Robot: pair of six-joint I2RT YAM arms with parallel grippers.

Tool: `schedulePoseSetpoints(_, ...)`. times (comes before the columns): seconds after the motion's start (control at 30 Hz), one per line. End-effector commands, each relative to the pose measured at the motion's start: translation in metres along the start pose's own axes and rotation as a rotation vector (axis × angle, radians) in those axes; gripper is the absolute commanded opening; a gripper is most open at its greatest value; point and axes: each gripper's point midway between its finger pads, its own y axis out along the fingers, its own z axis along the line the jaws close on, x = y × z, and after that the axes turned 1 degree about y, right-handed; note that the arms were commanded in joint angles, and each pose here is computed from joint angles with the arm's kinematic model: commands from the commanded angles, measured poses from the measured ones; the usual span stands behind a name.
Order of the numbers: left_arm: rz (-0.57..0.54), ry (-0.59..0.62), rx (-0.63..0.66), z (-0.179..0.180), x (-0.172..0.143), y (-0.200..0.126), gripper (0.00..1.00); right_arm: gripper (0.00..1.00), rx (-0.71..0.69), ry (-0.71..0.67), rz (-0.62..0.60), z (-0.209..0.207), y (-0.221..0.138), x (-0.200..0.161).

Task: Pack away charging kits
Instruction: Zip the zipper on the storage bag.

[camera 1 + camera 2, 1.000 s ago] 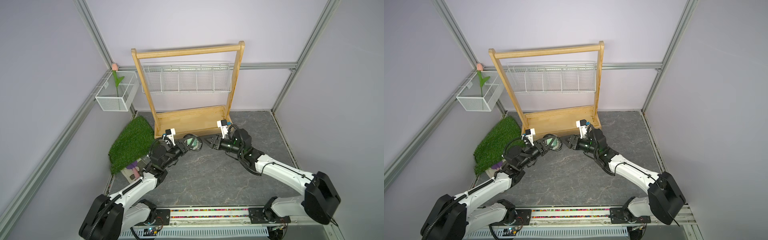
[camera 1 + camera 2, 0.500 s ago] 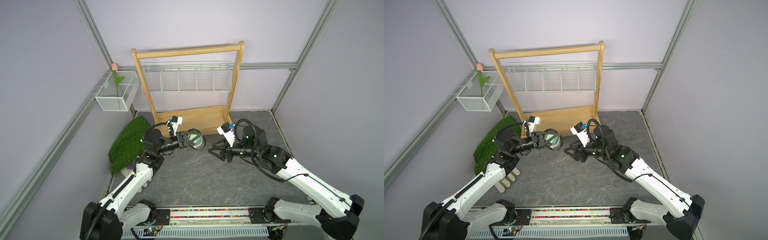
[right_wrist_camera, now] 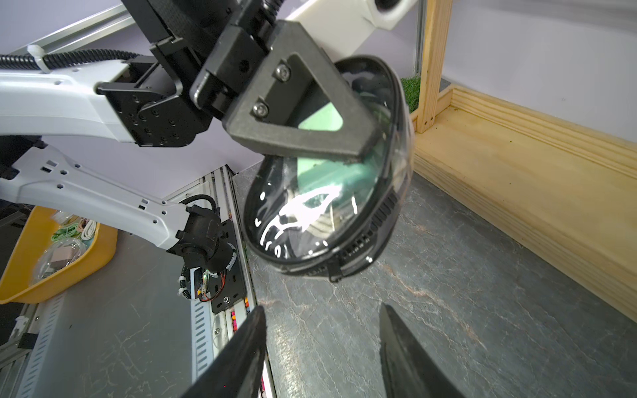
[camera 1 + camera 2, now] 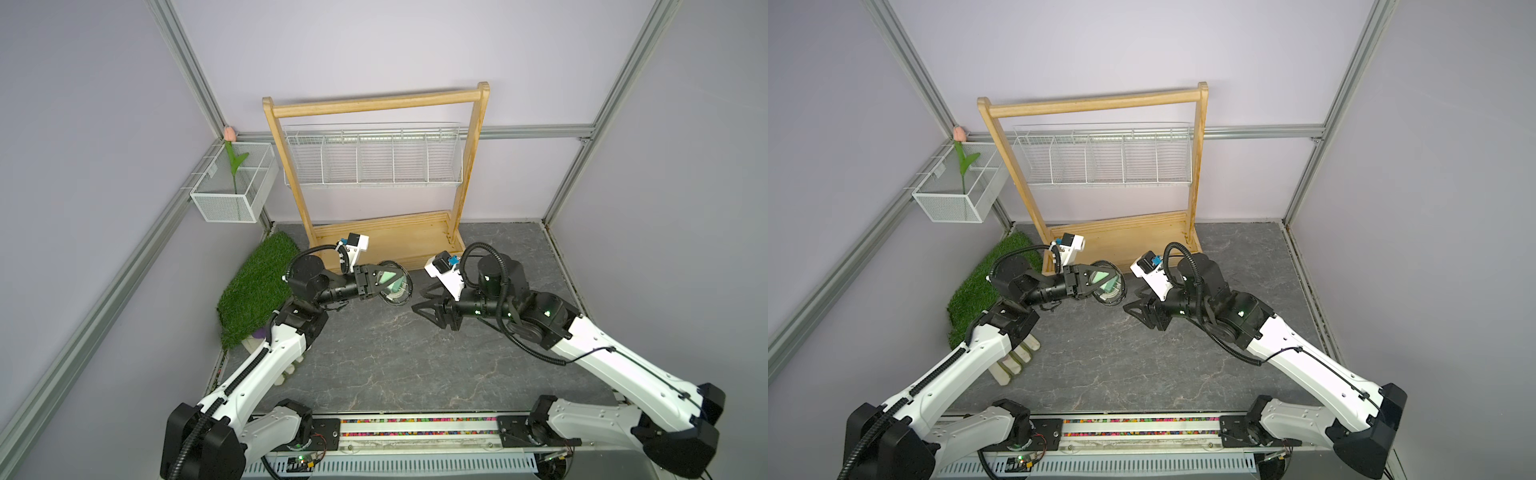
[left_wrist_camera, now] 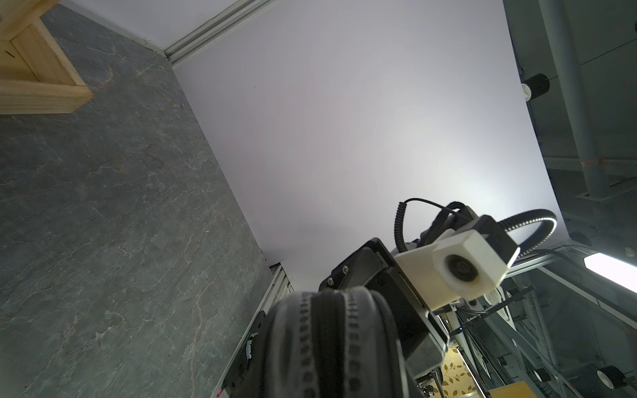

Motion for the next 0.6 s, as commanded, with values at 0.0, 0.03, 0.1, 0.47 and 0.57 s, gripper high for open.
schedulePoseSetpoints(0.0,0.035,-0.01,-0.044,-0.019,-0.001,-0.001,0.08,0.53,0.0,-0.07,-0.014,0.003,0.006,0.01)
schedulePoseSetpoints(0.03,0.036,-0.011,-0.044,-0.018,-0.002,-0.001,0.08,0.52,-0.004,-0.078,-0.011,0.004,0.008,0.011)
schedulePoseSetpoints(0.1,0.04,-0.013,-0.045,-0.018,-0.003,-0.001,0.08,0.51,-0.013,-0.091,-0.002,0.003,0.012,0.011)
schedulePoseSetpoints(0.47,0.052,0.007,-0.071,-0.026,-0.006,-0.003,0.08,0.39,-0.047,-0.134,0.026,-0.001,0.022,0.012)
schedulePoseSetpoints(0.57,0.058,0.004,-0.078,-0.027,-0.008,-0.004,0.08,0.34,-0.054,-0.143,0.027,-0.002,0.023,0.012)
